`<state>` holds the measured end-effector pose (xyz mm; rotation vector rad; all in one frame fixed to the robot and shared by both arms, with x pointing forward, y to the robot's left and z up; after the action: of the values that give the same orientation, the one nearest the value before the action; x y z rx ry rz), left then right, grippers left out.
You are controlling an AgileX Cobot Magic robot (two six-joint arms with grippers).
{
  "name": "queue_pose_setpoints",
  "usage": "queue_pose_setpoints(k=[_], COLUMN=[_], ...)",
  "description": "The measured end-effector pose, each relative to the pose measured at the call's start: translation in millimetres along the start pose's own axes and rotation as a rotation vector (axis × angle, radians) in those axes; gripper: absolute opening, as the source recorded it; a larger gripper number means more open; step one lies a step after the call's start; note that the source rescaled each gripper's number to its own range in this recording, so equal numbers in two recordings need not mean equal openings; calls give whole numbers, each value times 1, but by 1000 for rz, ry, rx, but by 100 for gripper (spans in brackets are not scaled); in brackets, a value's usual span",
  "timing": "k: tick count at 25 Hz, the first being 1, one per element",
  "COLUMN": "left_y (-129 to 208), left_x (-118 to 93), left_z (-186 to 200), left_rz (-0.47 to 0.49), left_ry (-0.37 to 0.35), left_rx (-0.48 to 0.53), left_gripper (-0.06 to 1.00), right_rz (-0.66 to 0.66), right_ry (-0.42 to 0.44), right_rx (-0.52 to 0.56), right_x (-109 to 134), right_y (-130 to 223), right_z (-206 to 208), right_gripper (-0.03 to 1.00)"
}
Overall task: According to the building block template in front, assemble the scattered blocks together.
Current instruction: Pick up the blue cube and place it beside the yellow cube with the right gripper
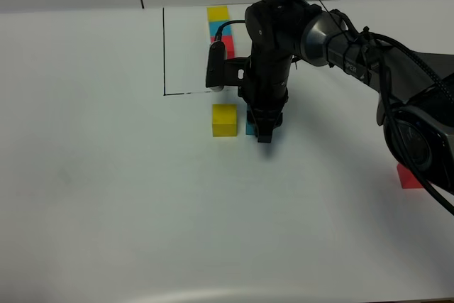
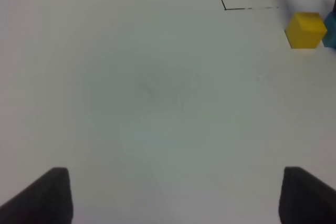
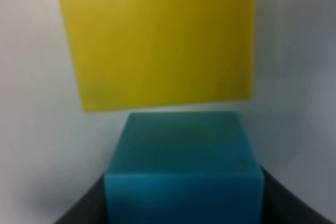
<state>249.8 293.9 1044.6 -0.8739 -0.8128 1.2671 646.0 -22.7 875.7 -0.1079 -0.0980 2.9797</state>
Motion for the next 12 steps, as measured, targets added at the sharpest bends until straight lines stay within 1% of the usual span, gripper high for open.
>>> queue_pose_setpoints(k=[12], left_y=[0], left_x=[0], left_z=[0], left_rz=[0], left_ry=[0], left_rx=[0], left_gripper=[83], right_rz=[33], right_ry=[17], right_rx=[26], right_x=[4], right_y=[-6], right_z=[-6], right_gripper=[2])
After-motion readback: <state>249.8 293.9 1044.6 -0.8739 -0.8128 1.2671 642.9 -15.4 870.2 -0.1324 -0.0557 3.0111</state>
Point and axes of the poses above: a point on each arm's last joint axis where the gripper is mounted, z pointing back along that axis away from the gripper, x along the wrist's bending axis when the last joint is at zero, y = z × x, the point moved 2 cm from there along -z, pointing out along that axis toward the gripper, and after that the axes turned 6 degrees about -z, right-handed, at the moved point
